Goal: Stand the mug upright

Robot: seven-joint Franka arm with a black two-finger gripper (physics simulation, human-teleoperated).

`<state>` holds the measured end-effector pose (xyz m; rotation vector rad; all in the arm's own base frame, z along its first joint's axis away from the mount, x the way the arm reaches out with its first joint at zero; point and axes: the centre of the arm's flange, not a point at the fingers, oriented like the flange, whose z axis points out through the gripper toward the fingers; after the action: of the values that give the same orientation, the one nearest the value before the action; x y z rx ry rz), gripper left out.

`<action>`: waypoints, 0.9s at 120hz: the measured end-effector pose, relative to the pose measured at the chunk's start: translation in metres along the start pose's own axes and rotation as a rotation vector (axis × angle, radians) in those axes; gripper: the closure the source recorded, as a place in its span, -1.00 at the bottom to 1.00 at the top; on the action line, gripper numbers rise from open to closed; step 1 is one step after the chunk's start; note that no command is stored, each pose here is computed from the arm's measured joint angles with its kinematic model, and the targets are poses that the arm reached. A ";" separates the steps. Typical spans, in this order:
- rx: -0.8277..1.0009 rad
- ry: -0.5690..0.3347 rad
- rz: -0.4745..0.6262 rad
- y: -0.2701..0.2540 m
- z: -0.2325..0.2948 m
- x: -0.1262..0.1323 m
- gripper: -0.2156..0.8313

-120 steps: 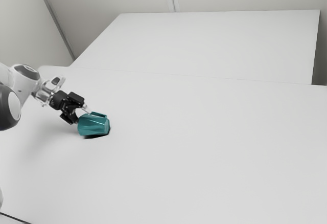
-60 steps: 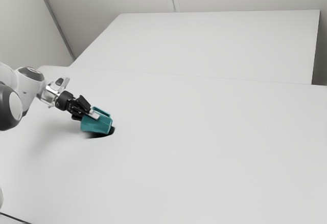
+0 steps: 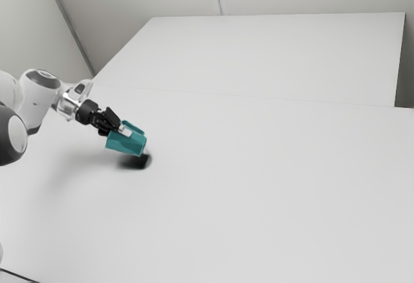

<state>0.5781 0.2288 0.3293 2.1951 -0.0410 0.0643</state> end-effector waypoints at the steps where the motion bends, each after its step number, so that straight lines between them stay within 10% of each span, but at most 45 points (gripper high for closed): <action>1: 0.001 0.000 0.003 0.002 0.000 0.001 0.89; 108: 0.507 -0.298 0.177 0.151 0.045 0.027 0.91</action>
<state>0.5982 0.1032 0.4268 2.6854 -0.4273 -0.1724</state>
